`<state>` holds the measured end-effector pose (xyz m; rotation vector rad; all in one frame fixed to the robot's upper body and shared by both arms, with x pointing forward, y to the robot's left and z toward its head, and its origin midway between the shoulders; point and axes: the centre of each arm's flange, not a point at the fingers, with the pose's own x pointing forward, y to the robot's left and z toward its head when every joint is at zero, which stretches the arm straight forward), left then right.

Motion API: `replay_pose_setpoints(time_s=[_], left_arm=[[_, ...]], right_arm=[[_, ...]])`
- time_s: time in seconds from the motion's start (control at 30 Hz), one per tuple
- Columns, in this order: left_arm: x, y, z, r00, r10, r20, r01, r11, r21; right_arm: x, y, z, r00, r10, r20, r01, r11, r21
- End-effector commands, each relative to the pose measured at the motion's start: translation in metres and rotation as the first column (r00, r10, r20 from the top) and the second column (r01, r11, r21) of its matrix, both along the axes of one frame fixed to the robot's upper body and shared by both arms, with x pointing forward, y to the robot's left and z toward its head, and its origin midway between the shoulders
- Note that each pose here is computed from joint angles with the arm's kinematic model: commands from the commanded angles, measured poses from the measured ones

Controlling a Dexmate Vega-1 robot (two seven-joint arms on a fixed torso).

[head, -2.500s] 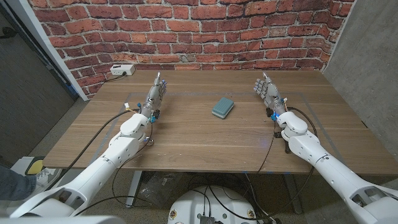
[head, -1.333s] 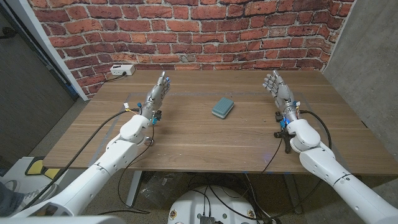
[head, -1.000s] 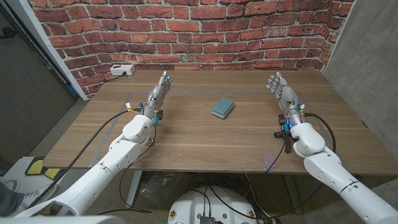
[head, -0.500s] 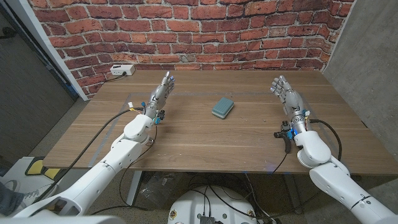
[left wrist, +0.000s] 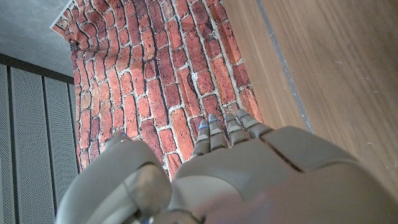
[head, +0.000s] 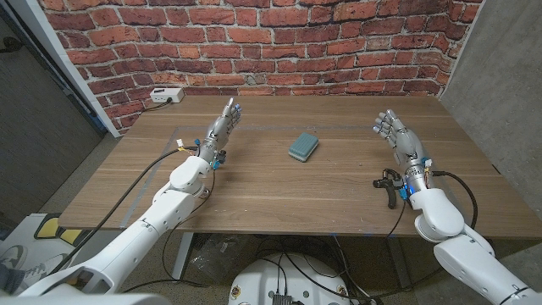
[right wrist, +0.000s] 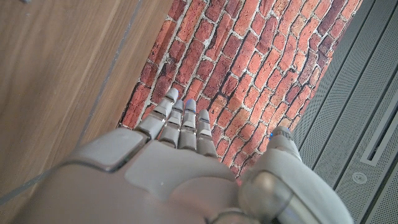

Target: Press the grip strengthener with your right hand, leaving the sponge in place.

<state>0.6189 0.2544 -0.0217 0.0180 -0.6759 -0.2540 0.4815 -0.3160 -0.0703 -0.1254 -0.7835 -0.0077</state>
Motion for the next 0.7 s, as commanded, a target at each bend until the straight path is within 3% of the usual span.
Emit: replay_pose_setpoints(time_s=[0.03, 0.2, 0.33, 0.43, 0.7], left_arm=[[-0.008, -0.011, 0.004, 1.0, 0.008, -0.003, -0.008, 1.0, 0.016], [-0.011, -0.017, 0.007, 1.0, 0.031, 0.001, -0.031, 0.999, 0.014], [-0.012, -0.021, 0.007, 0.999, 0.048, 0.014, -0.048, 0.999, 0.016], [-0.012, -0.022, 0.008, 0.999, 0.043, 0.02, -0.043, 0.999, 0.012], [-0.019, -0.019, 0.011, 1.0, 0.018, 0.011, -0.019, 0.998, 0.06]], right_arm=[[-0.026, -0.015, -0.007, 1.0, -0.028, -0.009, 0.028, 0.999, -0.021], [-0.034, -0.025, -0.007, 0.999, -0.053, 0.009, 0.053, 0.998, -0.03], [-0.033, -0.029, -0.01, 0.999, -0.019, 0.037, 0.019, 1.0, -0.019], [-0.033, -0.029, -0.011, 0.998, -0.035, 0.044, 0.036, 0.999, -0.026], [-0.054, -0.025, -0.026, 0.994, -0.108, 0.03, 0.109, 0.993, -0.037]])
